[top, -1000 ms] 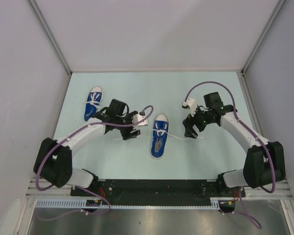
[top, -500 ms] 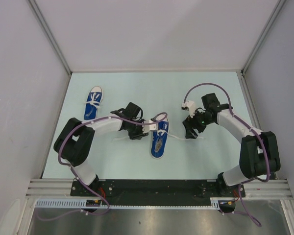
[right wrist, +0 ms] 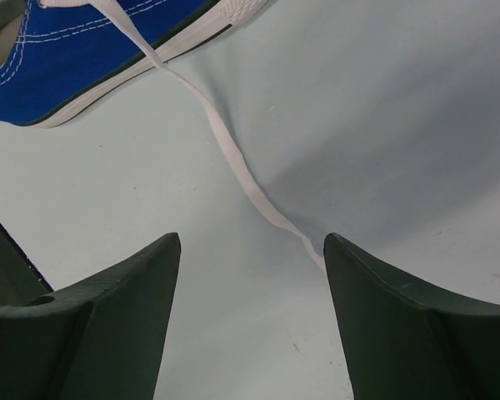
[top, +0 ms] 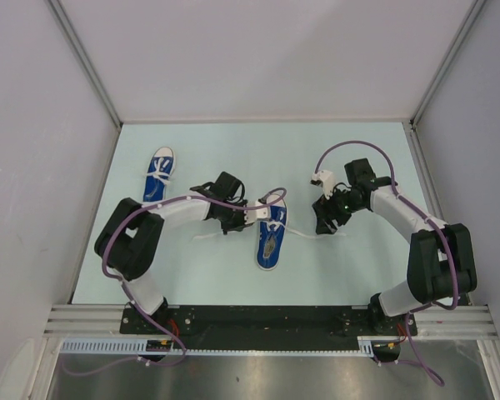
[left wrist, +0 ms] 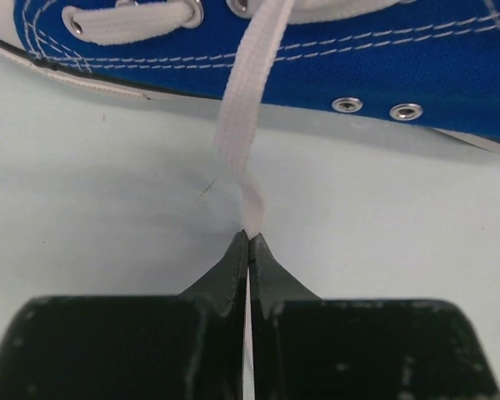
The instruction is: Tie the shoes
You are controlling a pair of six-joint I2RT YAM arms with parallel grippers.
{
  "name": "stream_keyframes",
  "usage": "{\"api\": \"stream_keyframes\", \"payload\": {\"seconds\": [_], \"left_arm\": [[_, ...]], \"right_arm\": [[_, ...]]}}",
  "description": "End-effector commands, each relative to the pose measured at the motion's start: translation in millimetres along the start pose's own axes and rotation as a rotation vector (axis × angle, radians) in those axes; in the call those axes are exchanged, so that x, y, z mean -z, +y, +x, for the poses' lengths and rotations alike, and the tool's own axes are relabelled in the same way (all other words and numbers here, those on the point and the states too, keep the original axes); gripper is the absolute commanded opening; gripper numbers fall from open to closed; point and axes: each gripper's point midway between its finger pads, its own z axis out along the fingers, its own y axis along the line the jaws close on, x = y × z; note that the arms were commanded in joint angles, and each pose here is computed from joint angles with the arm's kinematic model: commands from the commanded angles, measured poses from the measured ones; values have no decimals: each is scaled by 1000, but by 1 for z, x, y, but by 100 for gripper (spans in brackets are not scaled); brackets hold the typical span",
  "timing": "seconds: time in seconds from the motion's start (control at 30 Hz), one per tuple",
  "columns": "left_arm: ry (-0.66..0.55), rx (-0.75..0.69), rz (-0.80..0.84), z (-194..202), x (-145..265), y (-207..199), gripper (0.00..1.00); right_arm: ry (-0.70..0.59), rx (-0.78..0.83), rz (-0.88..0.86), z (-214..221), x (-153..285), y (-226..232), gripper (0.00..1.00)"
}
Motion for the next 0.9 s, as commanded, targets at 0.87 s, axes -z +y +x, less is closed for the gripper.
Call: {"api": "stream_keyframes", "payload": {"seconds": [0.87], "left_arm": [[-332,116,-15,-65,54,-6,0]], "right_arm": [[154,182,152,29,-52,-15,59]]}}
